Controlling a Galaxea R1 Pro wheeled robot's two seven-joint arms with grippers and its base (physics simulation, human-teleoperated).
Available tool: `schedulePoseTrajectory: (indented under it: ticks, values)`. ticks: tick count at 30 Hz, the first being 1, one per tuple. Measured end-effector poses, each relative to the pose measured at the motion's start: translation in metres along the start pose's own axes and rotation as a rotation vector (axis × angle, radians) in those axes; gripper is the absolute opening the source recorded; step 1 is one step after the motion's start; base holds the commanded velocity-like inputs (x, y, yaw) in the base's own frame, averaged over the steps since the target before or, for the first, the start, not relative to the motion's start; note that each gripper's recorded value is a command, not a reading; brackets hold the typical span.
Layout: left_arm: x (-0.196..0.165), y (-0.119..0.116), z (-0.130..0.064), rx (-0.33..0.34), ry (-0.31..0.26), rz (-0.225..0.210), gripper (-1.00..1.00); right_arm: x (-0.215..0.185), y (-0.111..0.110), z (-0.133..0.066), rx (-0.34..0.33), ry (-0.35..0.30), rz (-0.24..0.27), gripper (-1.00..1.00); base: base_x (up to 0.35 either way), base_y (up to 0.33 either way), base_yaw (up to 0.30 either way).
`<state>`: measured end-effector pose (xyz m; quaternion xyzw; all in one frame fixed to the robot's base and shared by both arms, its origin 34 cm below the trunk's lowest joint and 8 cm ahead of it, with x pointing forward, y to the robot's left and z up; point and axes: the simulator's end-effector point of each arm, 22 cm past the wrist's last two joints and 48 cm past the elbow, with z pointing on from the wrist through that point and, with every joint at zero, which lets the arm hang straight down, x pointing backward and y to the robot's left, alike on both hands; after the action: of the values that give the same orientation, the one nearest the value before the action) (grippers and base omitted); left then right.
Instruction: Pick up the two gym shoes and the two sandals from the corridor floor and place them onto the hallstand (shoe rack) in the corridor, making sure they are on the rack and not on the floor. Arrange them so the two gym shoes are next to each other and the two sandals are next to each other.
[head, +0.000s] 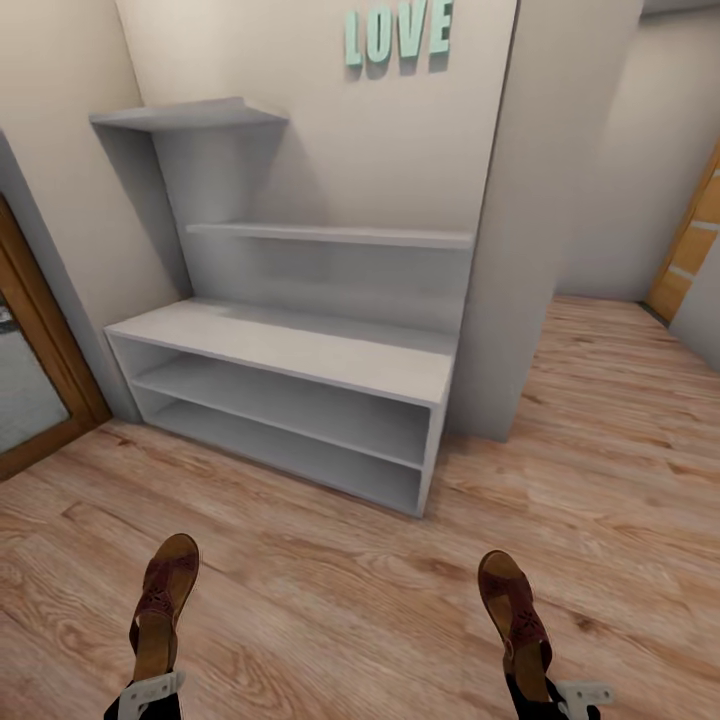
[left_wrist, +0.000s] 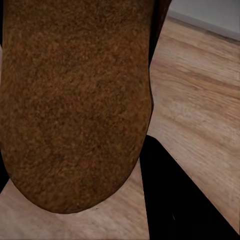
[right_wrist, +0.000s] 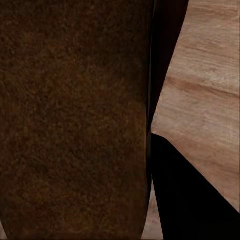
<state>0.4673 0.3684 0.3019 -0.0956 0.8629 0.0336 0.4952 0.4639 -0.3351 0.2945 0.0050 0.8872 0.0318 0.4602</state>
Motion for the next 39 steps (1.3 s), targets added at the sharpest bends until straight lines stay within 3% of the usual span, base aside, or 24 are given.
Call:
schedulePoseTrajectory:
  ticks: [39]
  values:
    - [-0.0011,0.0005,0.0002,-0.001,-0.003,-0.001,-1.0,0.0002,0.0002,0.0,0.0,0.001,0.0,-1.0,0.058,0.322,0.0]
